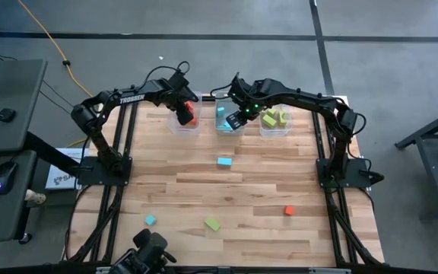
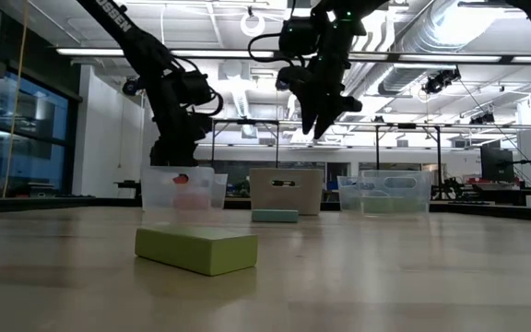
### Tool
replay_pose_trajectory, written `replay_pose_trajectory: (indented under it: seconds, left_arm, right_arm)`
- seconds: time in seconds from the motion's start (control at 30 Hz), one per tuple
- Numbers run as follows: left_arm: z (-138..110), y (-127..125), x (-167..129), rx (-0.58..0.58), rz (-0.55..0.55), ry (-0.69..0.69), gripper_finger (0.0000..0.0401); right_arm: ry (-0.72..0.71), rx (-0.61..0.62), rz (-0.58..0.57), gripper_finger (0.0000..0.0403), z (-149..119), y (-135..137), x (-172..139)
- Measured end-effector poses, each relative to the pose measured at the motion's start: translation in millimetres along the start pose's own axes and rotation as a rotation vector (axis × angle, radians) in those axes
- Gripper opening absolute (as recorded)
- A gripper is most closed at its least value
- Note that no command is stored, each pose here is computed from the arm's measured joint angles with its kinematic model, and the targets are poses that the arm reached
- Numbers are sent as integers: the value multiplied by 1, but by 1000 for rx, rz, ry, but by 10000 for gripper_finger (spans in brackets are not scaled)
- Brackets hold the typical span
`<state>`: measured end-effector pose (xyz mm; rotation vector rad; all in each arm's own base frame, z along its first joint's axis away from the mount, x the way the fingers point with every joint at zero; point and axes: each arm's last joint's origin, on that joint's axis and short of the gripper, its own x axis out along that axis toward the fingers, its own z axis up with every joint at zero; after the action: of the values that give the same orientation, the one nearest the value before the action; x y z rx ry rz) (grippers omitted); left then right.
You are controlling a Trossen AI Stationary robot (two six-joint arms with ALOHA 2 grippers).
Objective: Sort & place blocks by color
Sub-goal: Put the orange block into the left transparent bin
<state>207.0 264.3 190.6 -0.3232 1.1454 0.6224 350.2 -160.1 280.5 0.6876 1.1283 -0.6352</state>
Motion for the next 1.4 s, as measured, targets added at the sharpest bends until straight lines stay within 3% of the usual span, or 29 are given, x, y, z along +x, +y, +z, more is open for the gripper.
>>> replay_pose_trajectory:
  seconds: [0.6,1.17,1.4]
  left_arm:
    - [1,3,3,215,73,20,112]
    - [-3,3,15,240,106,86,114]
    - [-2,2,15,247,99,84,133]
  right_arm:
    - [-5,-1,3,124,0,0,0]
    - [-4,-2,4,124,0,0,0]
    - [-5,-5,4,124,0,0,0]
